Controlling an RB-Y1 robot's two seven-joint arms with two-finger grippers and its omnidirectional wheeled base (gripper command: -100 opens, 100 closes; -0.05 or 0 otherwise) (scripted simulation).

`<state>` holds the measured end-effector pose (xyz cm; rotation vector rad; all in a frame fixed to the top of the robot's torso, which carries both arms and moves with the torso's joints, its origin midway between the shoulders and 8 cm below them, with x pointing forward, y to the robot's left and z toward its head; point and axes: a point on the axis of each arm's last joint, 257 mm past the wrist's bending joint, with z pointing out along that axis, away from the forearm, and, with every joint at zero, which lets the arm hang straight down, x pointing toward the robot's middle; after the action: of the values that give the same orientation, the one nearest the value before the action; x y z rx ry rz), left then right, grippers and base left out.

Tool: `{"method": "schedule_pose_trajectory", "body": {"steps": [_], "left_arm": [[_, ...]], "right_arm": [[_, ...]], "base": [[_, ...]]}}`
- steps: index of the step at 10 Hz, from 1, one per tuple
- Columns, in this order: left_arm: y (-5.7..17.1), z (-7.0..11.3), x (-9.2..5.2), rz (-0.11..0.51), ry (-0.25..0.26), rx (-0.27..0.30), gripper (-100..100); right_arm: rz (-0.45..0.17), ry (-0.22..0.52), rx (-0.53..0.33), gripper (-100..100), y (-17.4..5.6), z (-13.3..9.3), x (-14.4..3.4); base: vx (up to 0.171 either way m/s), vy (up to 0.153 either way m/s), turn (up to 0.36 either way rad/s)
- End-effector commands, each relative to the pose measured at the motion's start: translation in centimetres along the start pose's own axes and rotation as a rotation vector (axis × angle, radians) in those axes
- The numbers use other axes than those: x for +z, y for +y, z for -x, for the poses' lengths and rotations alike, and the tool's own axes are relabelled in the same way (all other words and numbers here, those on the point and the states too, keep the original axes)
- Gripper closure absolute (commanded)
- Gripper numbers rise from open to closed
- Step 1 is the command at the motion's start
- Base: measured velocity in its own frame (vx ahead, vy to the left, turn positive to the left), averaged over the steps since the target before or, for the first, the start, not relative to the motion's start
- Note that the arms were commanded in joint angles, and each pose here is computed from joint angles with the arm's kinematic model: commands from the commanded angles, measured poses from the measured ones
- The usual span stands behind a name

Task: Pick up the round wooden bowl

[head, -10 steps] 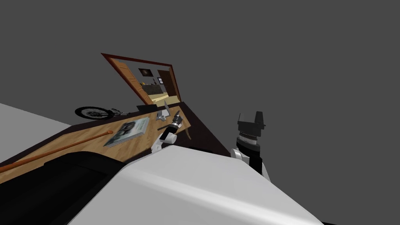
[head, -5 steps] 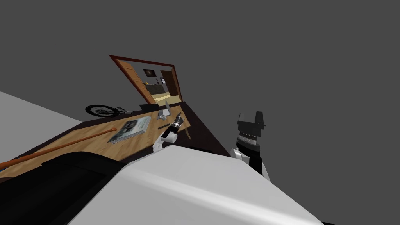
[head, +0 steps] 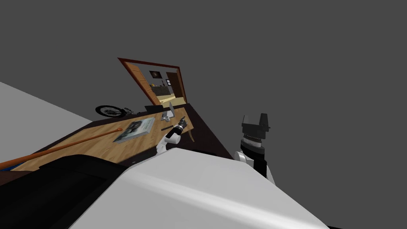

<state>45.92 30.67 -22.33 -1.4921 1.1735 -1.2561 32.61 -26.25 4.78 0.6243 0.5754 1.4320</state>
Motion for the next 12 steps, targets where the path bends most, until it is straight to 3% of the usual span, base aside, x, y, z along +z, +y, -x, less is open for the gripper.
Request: {"method": "schedule_pose_trajectory", "body": {"steps": [1,5,8,11,12], "left_arm": [[1.1,0.5,0.2,0.042,-0.012,-0.014,-100],[4.4,2.9,1.0,0.170,-0.068,-0.091,-100],[6.1,4.0,1.0,0.235,-0.098,-0.119,-100],[8.8,6.8,0.9,0.340,-0.174,-0.211,-100],[9.1,6.8,0.8,0.351,-0.177,-0.211,-100]], "right_arm": [[0.000,0.000,0.000,0,0.0,0.0,0.0],[0.000,0.000,0.000,0,0.0,0.0,0.0],[0.000,0.000,0.000,0,0.0,0.0,0.0],[0.000,0.000,0.000,0,0.0,0.0,0.0],[0.000,0.000,0.000,0,0.0,0.0,0.0]], "base": [[0.026,-0.034,0.035],[0.034,-0.030,0.066],[0.033,-0.016,0.027],[0.046,-0.002,0.041],[0.041,0.006,0.013]]}}
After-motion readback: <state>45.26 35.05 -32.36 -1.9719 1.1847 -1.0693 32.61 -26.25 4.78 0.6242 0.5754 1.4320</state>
